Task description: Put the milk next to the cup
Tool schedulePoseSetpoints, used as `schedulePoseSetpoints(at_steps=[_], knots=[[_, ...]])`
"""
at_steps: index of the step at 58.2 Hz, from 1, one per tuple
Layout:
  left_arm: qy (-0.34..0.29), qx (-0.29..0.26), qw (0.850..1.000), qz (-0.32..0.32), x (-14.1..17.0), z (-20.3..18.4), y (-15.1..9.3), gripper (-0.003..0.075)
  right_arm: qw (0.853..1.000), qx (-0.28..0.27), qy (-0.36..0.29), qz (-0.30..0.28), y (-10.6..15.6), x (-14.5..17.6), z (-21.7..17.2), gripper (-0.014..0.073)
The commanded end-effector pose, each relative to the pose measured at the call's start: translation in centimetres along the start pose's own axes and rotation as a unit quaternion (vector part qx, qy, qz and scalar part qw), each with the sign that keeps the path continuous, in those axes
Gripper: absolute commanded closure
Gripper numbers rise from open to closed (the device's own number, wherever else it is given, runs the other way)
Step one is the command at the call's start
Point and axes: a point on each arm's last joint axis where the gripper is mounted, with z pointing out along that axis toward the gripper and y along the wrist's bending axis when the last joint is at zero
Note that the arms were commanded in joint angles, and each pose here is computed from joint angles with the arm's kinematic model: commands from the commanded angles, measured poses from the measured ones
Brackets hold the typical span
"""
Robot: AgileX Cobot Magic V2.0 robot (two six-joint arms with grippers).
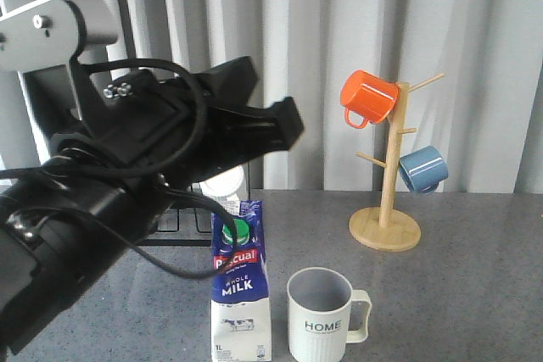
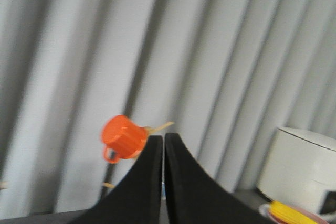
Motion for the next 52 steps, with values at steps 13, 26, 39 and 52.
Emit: schedulePoseSetpoints(at_steps=[13,26,39,52], knots=[[0.082,0.161,0.981,0.072,-0.5,-4.1,-1.8,0.0728,0.999,-0.003,-0.051,-0.007,0.0,-1.6,0.0,0.0605],[0.043,0.097,0.992,0.068,0.6,-10.8,4.4,0.0728,0.999,-0.003,-0.054,-0.007,0.0,-1.7,0.0,0.0605],[0.037,-0.002,0.993,0.109,5.6,-19.0,9.9,0.0728,0.999,-0.003,-0.053,-0.007,0.0,-1.7,0.0,0.0605],[0.012,-0.060,0.989,0.135,11.3,-25.9,12.7,0.0728,0.999,-0.003,-0.053,-0.007,0.0,-1.6,0.0,0.0605]])
